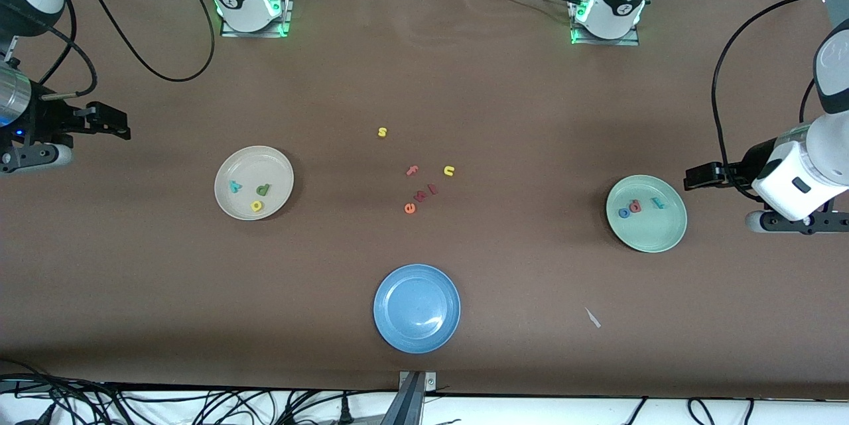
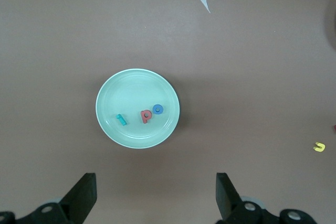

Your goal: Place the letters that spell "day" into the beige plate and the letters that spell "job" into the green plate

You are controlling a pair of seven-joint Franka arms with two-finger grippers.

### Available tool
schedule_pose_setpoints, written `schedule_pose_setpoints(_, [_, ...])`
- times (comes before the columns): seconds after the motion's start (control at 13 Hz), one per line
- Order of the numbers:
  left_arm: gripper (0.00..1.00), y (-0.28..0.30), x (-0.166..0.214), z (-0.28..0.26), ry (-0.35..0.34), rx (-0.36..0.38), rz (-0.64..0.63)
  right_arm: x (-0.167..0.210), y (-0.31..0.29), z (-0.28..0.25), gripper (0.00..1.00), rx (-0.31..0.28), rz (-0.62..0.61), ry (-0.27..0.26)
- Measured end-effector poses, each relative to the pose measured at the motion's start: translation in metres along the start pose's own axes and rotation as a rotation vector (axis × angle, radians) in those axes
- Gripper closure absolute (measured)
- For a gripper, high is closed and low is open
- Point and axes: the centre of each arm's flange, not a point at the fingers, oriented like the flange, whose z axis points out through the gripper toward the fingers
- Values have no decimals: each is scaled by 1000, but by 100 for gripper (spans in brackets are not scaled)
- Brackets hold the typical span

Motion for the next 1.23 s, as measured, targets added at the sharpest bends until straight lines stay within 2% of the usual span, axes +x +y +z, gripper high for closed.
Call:
schedule_pose_setpoints(0.54, [0,0,0,0,0,0,0,-2,9,0,0,31,-1,6])
schedule_pose_setpoints(1.23, [0,0,0,0,0,0,0,-2,8,0,0,35,-1,7])
